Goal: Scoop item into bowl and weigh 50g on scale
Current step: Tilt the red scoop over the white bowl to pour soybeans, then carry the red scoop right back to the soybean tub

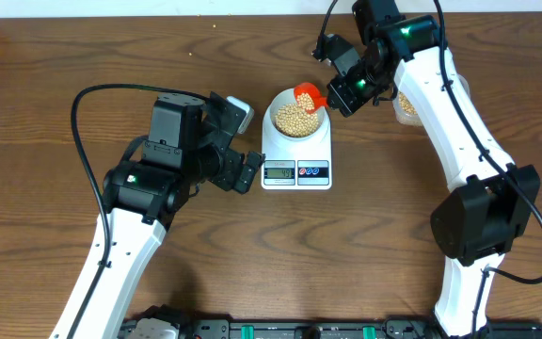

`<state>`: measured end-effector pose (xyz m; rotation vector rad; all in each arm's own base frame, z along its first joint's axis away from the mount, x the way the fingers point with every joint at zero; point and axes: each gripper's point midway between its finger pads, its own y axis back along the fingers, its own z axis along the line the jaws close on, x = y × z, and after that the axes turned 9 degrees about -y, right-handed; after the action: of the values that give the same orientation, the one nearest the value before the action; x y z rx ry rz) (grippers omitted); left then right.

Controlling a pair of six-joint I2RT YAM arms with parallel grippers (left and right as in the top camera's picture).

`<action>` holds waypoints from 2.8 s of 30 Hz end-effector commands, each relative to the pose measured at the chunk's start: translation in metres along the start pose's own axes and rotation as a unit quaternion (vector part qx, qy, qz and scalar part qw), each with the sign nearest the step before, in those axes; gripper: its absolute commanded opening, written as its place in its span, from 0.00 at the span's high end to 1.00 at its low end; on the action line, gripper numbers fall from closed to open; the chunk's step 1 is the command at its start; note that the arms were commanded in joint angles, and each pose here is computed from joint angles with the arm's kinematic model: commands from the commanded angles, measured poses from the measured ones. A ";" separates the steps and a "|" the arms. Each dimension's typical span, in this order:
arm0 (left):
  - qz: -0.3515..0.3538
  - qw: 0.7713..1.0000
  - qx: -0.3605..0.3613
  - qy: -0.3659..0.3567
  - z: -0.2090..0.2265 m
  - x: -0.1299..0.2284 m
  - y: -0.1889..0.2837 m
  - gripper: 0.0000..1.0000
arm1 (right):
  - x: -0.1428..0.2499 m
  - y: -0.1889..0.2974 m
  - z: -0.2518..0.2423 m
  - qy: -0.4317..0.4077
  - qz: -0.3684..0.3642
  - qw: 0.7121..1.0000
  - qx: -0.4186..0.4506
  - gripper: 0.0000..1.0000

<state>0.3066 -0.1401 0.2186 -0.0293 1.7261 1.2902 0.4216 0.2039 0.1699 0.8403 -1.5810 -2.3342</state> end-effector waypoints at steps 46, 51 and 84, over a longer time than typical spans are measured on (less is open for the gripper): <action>0.000 1.000 0.007 -0.001 -0.003 0.000 -0.001 0.05 | -0.015 0.033 0.015 -0.044 -0.057 0.989 -0.133 0.99; 0.000 1.000 0.007 -0.001 -0.003 0.000 -0.001 0.06 | -0.019 0.058 0.000 -0.066 -0.090 0.981 -0.161 0.99; 0.000 1.000 0.007 -0.001 -0.003 0.000 -0.001 0.05 | 0.104 0.136 -0.189 -0.272 0.021 0.927 0.258 0.99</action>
<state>0.3067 -0.1401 0.2186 -0.0297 1.7257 1.2904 0.4217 -0.0372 0.1909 0.2003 -2.3014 -2.3845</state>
